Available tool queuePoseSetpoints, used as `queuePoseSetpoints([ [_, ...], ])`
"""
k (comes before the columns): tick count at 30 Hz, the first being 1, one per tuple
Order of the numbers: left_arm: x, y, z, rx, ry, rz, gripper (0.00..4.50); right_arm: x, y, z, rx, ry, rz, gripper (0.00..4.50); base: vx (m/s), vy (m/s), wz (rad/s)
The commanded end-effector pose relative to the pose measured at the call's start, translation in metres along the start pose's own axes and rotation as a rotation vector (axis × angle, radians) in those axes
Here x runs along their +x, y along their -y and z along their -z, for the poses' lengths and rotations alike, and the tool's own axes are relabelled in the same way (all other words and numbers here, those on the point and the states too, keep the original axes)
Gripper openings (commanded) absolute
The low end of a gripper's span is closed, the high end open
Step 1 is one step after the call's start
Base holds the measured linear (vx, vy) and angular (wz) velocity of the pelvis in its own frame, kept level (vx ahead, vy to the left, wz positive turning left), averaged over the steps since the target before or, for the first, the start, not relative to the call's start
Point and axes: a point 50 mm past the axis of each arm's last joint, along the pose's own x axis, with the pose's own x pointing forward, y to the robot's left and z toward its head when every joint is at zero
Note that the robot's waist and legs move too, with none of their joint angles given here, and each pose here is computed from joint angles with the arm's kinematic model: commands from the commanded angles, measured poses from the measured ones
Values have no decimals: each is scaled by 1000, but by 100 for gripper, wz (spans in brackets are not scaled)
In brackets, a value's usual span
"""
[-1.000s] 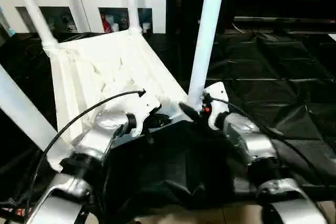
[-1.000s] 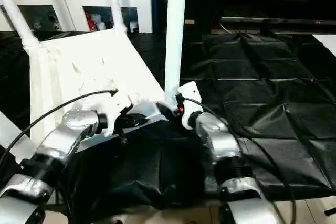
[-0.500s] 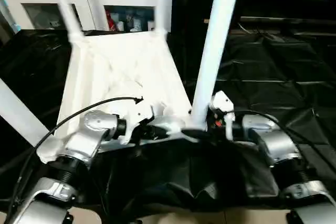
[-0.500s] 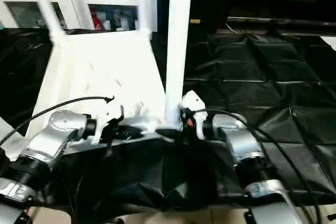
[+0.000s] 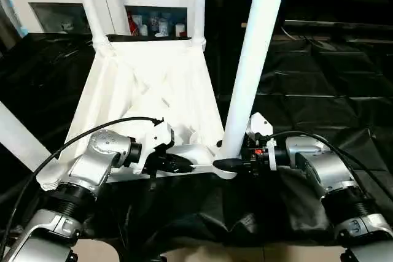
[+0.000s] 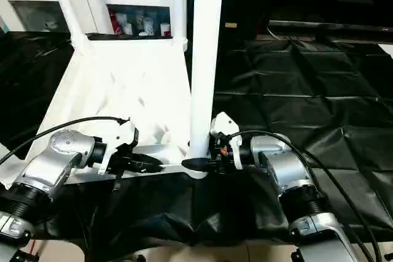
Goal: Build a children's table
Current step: Rotate leg to tighten
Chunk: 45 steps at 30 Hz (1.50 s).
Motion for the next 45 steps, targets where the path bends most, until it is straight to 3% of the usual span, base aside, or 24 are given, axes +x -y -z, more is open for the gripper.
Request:
queuePoseSetpoints([
  [1, 11, 1, -16, 65, 56, 35, 0, 11, -9, 0, 0, 7, -66, 265, 0, 0, 0],
  [8, 17, -13, -22, 59, 66, -118, 0, 25, -1, 3, 45, 61, 118, 265, 0, 0, 0],
  [12, 33, -25, -35, 19, 109, -266, 0, 53, 13, 4, 186, 118, 423, 265, 0, 0, 0],
  [17, 42, -27, -39, 16, 114, -307, 0, 65, 15, 2, 209, 124, 503, 265, 0, 0, 0],
  [21, 60, -26, -49, 18, 140, -343, 0, 82, 16, -11, 189, 164, 569, 265, 0, 0, 0],
  [24, 64, -23, -50, 24, 147, -320, 0, 83, 16, -18, 208, 215, 534, 334, 0, 0, 0],
  [29, 58, -19, -47, 46, 143, -263, 0, 75, 13, -20, 153, 200, 422, 373, 0, 0, 0],
  [31, 51, -17, -42, 68, 131, -221, 0, 62, 11, -14, 90, 133, 324, 383, 0, 0, 0],
  [37, 32, -14, -30, 96, 76, -156, 0, 24, 11, -5, 36, 14, 175, 383, 0, 0, 0],
  [42, 22, -13, -26, 100, 56, -122, 0, 8, 15, -6, 41, -8, 153, 383, 0, 0, 0],
  [45, 15, -13, -22, 100, 32, -95, 0, 0, 14, -7, 49, -32, 108, 349, 0, 0, 0],
])
